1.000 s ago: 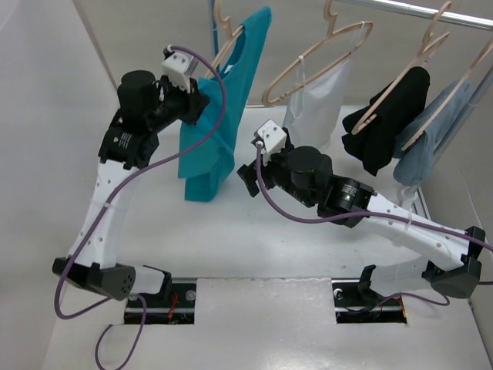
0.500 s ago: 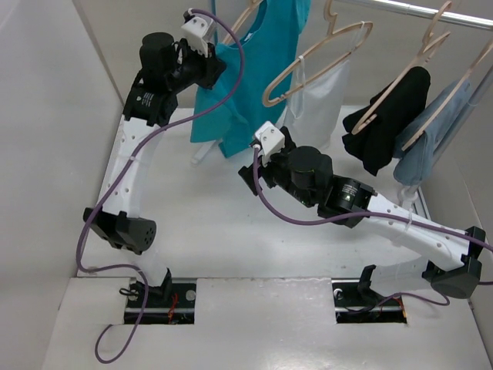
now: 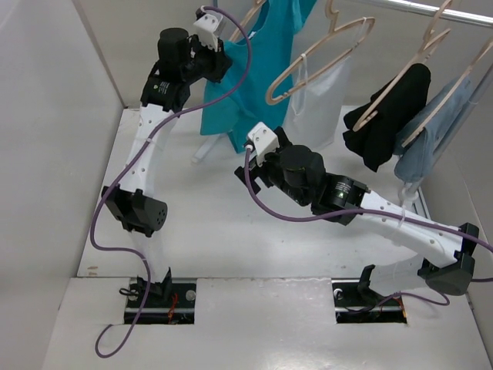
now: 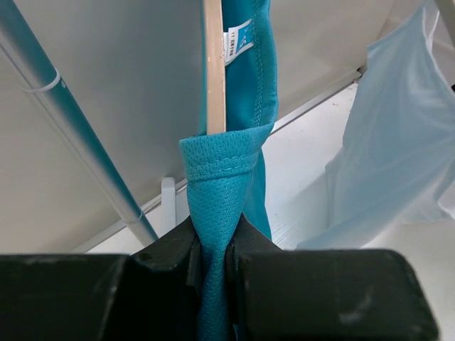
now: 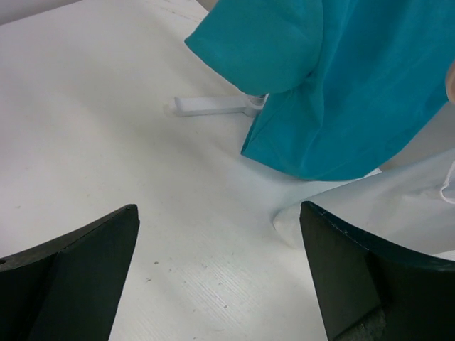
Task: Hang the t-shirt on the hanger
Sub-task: Hang the hanger with tshirt onto the clothesline
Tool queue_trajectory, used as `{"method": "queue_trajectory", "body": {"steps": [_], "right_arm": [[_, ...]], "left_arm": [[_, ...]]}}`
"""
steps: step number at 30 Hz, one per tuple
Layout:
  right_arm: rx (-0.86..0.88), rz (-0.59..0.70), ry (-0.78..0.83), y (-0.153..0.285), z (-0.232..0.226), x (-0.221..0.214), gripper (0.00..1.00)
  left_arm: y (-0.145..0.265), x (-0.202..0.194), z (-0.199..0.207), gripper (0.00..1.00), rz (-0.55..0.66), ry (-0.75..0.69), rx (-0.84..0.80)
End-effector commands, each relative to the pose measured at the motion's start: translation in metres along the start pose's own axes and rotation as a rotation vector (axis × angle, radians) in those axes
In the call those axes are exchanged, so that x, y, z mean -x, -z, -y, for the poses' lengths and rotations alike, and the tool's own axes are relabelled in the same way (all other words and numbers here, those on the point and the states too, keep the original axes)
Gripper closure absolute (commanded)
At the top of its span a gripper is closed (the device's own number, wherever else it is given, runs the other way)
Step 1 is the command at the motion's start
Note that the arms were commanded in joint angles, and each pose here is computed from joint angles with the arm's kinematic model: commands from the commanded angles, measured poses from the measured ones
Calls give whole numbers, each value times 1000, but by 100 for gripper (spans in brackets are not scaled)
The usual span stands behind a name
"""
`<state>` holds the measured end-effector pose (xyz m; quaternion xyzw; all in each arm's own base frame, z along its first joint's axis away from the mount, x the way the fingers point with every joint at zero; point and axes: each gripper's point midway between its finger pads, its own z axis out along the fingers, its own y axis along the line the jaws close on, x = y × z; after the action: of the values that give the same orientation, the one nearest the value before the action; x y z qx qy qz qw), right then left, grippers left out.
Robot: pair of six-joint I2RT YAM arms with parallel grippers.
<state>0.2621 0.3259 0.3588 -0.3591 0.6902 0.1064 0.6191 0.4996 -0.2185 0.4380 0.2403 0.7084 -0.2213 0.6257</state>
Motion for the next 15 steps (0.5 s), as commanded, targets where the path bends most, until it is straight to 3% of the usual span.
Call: {"method": "queue_trajectory", "body": {"steps": [1, 6, 9, 10, 12, 14, 15], "right_arm": [[-30, 53, -15, 8, 10, 24, 1], [-30, 53, -15, 10, 11, 23, 1], [-28, 45, -11, 10, 11, 20, 1], [-28, 45, -11, 10, 11, 20, 1], [-26, 36, -7, 10, 10, 18, 1], [-26, 35, -7, 12, 11, 16, 1], [-13, 28, -11, 11, 7, 12, 1]], "left_arm": [[14, 30, 1, 100, 74, -63, 28], [14, 4, 5, 100, -1, -68, 31], [27, 9, 5, 100, 9, -72, 55], [34, 20, 7, 82, 38, -81, 56], [37, 20, 4, 60, 37, -81, 81], [49, 37, 8, 43, 76, -93, 83], [53, 41, 9, 39, 85, -96, 84]]}}
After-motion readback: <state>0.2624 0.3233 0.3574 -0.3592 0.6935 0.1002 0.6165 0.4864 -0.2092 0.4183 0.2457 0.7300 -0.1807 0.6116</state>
